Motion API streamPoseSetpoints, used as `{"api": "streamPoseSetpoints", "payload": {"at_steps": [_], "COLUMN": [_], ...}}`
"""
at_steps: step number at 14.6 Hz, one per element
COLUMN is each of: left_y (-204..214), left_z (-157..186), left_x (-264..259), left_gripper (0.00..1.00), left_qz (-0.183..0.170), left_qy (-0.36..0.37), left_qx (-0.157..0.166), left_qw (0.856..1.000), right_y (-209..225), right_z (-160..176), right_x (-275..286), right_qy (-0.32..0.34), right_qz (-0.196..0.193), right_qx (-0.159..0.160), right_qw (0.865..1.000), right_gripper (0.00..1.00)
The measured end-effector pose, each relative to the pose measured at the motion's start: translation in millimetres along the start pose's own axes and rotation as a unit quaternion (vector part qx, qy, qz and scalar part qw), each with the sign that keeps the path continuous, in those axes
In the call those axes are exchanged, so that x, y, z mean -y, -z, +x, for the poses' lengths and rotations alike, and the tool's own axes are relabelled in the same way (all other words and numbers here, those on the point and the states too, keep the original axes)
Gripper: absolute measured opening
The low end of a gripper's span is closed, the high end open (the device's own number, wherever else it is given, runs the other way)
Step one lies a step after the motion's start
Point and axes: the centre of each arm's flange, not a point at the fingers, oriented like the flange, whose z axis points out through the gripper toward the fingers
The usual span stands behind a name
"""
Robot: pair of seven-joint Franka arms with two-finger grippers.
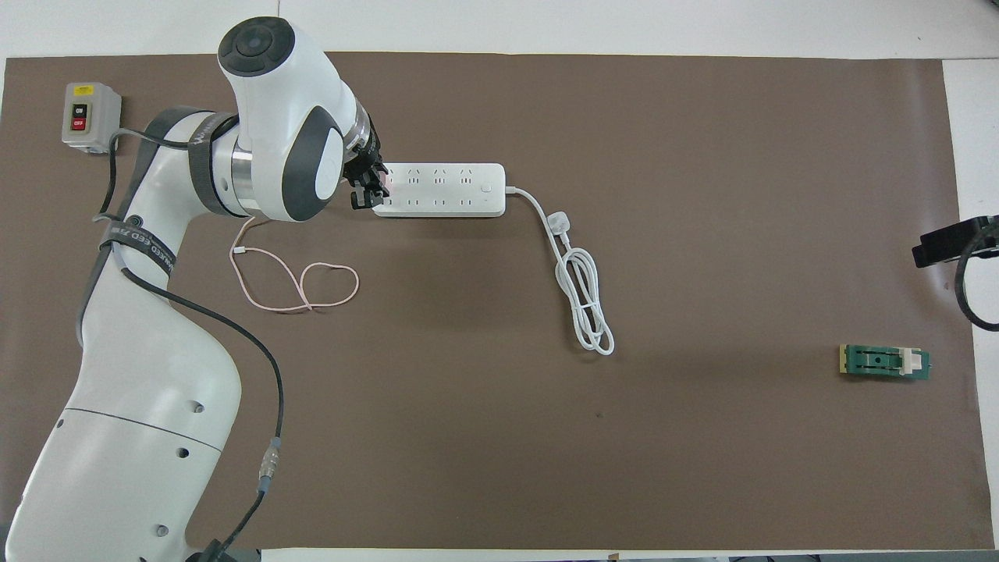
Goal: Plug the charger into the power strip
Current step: 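Bring the pink charger with the left gripper to the strip's end socket, then push the pink charger into the power strip socket with the left gripper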
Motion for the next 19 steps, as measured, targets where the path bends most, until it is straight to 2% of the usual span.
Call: {"api": "streamPoseSetpoints", "payload": {"at_steps": [19], "left_y": [-8.1], "left_z": [-2.7], "left_x": [12.8], "left_gripper": [0.31], "left_qz": [-0.003], "left_qy": [-0.008], "left_qx": [0.0], "left_qw": [1.0], "right_y": [-0.1], "right_z": [-0.5], "right_x": [-2.9], "right_qy": [-0.003], "right_qz": [0.0], "right_qx": [0.0], "right_qw": [1.0], "right_gripper": [1.0]}}
